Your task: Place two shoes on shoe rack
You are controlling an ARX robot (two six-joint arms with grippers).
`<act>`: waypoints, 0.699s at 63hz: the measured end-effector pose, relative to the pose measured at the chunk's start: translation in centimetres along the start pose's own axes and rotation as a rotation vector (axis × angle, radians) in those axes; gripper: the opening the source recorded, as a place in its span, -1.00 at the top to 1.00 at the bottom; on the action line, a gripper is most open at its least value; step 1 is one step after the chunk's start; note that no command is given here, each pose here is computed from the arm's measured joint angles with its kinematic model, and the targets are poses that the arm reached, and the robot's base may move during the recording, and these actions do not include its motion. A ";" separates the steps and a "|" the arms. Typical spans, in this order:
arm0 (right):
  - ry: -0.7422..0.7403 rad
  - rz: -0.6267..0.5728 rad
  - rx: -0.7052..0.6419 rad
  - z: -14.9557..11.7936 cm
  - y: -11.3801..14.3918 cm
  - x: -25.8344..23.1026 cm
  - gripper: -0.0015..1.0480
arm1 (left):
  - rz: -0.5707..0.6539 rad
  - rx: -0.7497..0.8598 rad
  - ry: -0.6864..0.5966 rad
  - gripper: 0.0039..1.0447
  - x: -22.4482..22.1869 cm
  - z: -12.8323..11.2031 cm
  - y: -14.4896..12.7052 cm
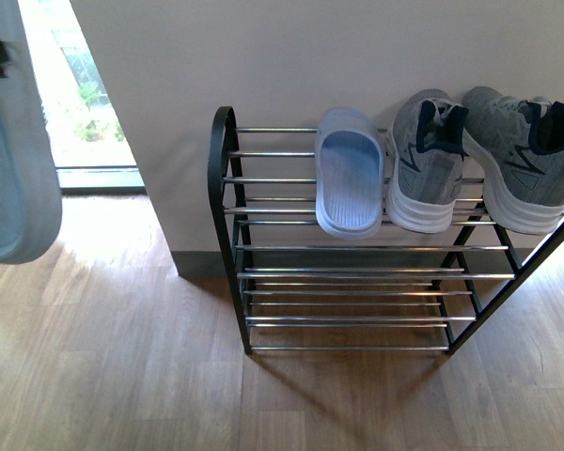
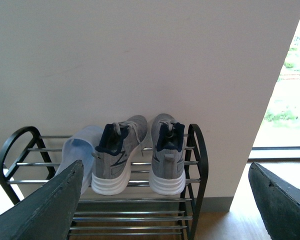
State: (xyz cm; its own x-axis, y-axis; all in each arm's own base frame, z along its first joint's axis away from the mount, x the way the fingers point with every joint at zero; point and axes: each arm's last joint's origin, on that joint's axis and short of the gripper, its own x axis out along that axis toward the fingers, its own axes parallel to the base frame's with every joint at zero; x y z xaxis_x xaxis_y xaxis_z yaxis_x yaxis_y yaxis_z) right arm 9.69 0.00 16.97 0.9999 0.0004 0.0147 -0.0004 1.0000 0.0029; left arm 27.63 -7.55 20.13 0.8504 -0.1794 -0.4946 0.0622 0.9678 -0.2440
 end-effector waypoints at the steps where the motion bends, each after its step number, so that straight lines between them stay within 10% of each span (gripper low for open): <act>1: 0.000 0.000 0.000 0.0 0.0 0.0 -0.82 | -0.006 0.012 0.007 0.97 0.3 0.1 -0.1; 22: 0.000 0.000 0.000 0.0 0.0 0.0 -0.82 | -0.115 0.280 0.180 0.97 12.1 1.6 -4.7; 44: 0.000 0.000 0.000 0.0 0.0 0.0 -0.82 | -0.266 0.153 0.249 0.97 21.0 -1.3 -10.1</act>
State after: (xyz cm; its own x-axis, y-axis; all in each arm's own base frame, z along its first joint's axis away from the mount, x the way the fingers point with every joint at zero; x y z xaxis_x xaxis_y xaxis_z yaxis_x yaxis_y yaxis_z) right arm 9.69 0.00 16.98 0.9999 0.0004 0.0151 -0.0004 1.0000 0.0029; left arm 44.25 -21.33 11.14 0.6424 -0.4465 -0.6229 0.3565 0.8936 -0.2728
